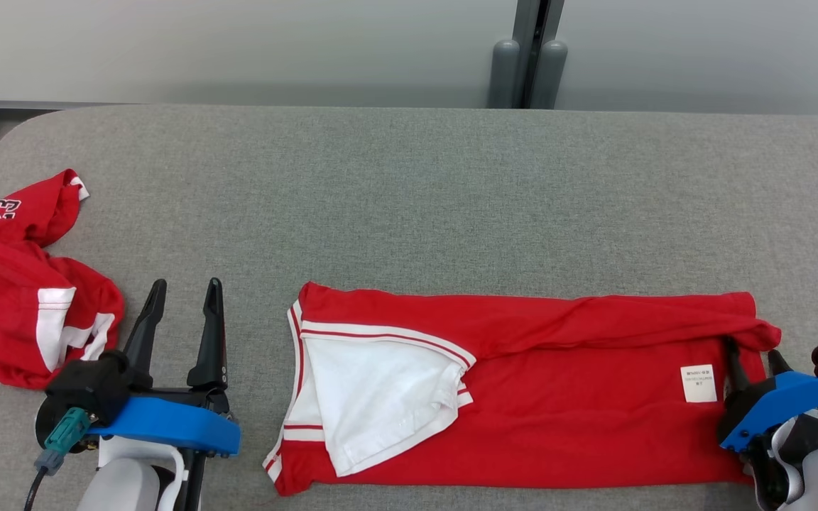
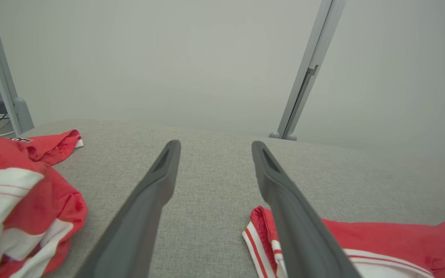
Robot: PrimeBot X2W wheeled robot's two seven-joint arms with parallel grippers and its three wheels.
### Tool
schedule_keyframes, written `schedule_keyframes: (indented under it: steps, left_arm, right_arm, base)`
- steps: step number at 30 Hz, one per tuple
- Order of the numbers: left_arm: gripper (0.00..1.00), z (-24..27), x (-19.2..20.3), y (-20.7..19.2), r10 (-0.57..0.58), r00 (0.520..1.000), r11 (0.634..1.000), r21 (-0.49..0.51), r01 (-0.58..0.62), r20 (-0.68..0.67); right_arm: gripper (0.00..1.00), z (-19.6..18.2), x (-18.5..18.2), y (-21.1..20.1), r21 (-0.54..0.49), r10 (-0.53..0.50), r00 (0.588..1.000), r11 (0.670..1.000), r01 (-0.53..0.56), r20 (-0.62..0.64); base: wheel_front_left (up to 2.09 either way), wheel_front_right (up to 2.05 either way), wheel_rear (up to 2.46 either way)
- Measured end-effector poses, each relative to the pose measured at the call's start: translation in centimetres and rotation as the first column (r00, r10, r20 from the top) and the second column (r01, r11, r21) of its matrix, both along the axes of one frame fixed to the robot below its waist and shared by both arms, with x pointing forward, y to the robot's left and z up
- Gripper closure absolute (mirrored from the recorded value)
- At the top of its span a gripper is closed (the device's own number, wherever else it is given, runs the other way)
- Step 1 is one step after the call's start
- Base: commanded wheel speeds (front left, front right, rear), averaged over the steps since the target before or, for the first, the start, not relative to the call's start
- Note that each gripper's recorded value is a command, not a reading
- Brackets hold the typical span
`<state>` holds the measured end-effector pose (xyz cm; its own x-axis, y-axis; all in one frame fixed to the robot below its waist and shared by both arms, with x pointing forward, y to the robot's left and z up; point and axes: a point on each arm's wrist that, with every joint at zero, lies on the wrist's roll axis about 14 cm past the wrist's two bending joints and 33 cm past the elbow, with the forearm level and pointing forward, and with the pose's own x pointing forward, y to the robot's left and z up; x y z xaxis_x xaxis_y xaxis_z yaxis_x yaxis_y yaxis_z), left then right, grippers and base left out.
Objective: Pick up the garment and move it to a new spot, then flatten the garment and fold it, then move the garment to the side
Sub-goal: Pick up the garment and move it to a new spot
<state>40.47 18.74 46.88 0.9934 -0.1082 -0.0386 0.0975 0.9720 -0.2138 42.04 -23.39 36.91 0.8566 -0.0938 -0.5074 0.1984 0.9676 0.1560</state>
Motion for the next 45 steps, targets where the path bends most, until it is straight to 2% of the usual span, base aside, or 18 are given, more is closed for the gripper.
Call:
schedule_keyframes:
  steps: [9, 21, 25, 30, 36, 44, 45]
  left_arm:
    - [0.00, 0.1, -0.1, 0.1, -0.001, 1.000, 1.000, 0.001, 0.001, 0.002]
    - [0.00, 0.2, -0.2, 0.0, -0.005, 1.000, 1.000, 0.001, 0.005, 0.008]
    - [0.00, 0.0, -0.1, 0.1, -0.003, 1.000, 1.000, 0.002, 0.003, 0.002]
    - [0.00, -0.2, 0.1, 0.1, -0.002, 1.000, 1.000, 0.001, 0.002, -0.004]
    - [0.00, -0.3, 0.4, 0.2, 0.001, 1.000, 1.000, 0.004, -0.001, -0.004]
    - [0.00, -0.3, 0.2, 0.5, 0.007, 1.000, 1.000, 0.008, -0.007, -0.006]
    - [0.00, -0.3, 0.2, 0.5, 0.007, 1.000, 1.000, 0.008, -0.007, -0.005]
  right_arm:
    - [0.00, 3.1, 1.0, -0.7, 0.026, -0.036, 0.992, 0.999, 0.033, 0.118]
    - [0.00, 6.7, 0.7, -2.0, 0.029, -0.054, 0.985, 0.998, 0.050, 0.161]
    - [0.00, 5.9, 0.3, -2.2, 0.022, -0.055, 0.991, 0.998, 0.052, 0.119]
    - [0.00, 3.1, -0.1, -1.8, 0.036, -0.058, 0.998, 0.998, 0.056, 0.040]
    - [0.00, 1.1, 0.6, -0.5, 0.066, -0.055, 0.998, 0.996, 0.053, 0.022]
    - [0.00, -1.0, 0.1, 0.8, 0.030, 0.007, 0.998, 1.000, -0.006, -0.060]
    - [0.09, -1.1, 0.0, 0.9, 0.024, 0.015, 0.998, 1.000, -0.013, -0.066]
  base:
    - [0.00, 0.00, 0.00]
    - [0.00, 0.00, 0.00]
    - [0.00, 0.00, 0.00]
    - [0.00, 0.00, 0.00]
    - [0.00, 0.00, 0.00]
    - [0.00, 0.00, 0.00]
    - [0.00, 0.00, 0.00]
